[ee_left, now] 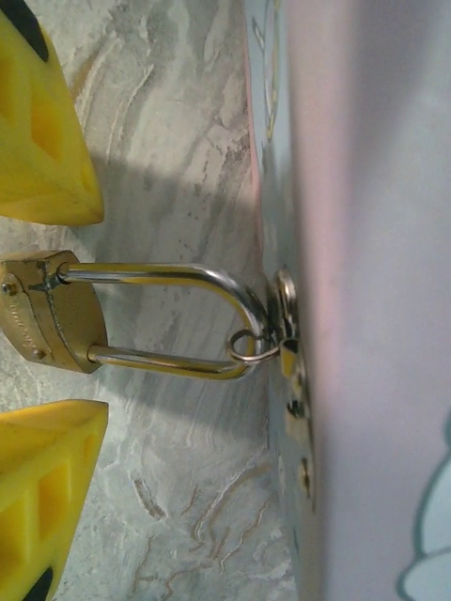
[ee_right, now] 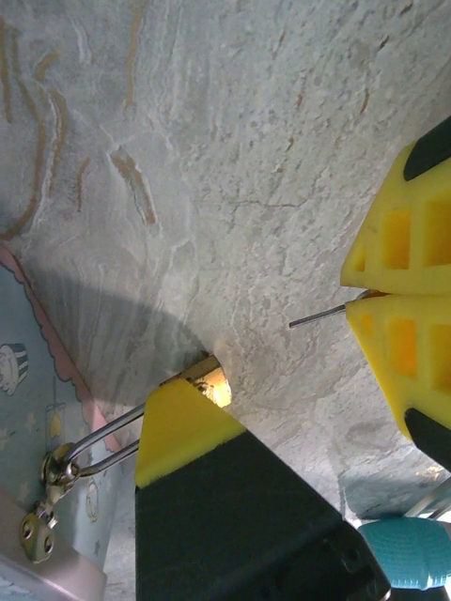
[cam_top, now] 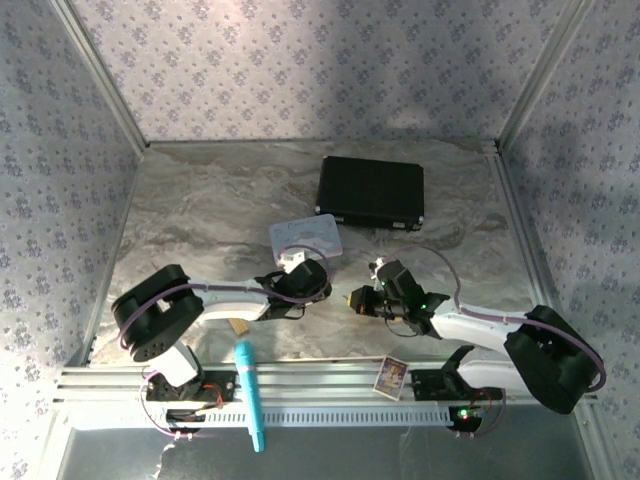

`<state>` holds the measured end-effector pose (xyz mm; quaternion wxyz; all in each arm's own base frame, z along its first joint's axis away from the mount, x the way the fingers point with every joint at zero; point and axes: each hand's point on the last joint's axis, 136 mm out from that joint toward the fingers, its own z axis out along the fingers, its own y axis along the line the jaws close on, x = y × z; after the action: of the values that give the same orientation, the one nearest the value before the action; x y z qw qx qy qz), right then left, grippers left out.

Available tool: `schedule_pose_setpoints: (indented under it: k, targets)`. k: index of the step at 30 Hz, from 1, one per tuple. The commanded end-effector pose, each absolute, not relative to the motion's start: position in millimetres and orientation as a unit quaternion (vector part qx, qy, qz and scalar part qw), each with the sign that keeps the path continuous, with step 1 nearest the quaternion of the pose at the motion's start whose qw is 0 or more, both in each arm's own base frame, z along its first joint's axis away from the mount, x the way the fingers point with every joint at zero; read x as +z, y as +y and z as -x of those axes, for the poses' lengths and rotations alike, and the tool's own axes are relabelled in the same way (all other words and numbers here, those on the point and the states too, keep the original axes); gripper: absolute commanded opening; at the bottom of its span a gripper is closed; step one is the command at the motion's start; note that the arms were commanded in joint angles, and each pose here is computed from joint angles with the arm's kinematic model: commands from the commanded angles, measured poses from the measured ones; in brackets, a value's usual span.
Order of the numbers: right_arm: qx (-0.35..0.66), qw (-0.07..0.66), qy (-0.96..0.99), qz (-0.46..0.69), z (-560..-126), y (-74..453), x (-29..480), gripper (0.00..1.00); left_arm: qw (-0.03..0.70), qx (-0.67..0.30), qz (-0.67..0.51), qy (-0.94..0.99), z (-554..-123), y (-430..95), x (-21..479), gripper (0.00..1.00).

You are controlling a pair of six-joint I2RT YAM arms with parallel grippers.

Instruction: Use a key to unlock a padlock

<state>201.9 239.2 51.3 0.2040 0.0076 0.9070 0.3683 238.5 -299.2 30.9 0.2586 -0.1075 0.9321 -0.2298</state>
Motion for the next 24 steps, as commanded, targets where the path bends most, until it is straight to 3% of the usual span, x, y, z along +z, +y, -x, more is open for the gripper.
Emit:
schedule_pose_setpoints:
  k: [1,6,18,24]
  targets:
    - [0.374,0.216,0.902,-0.014,-209,245,60,0.00,0.251,-0.229,0.111,0.934,-236,-308,25,0.49]
    - [0.373,0.211,0.903,-0.019,-207,244,55,0.00,0.246,-0.240,0.111,0.933,-235,-312,24,0.47]
    - [0.356,0.201,0.912,-0.024,-207,244,42,0.00,0.196,-0.129,0.088,0.968,-228,-303,6,0.48]
    - [0.357,0.197,0.913,-0.022,-208,248,38,0.00,0.182,-0.112,0.078,0.974,-226,-303,6,0.42]
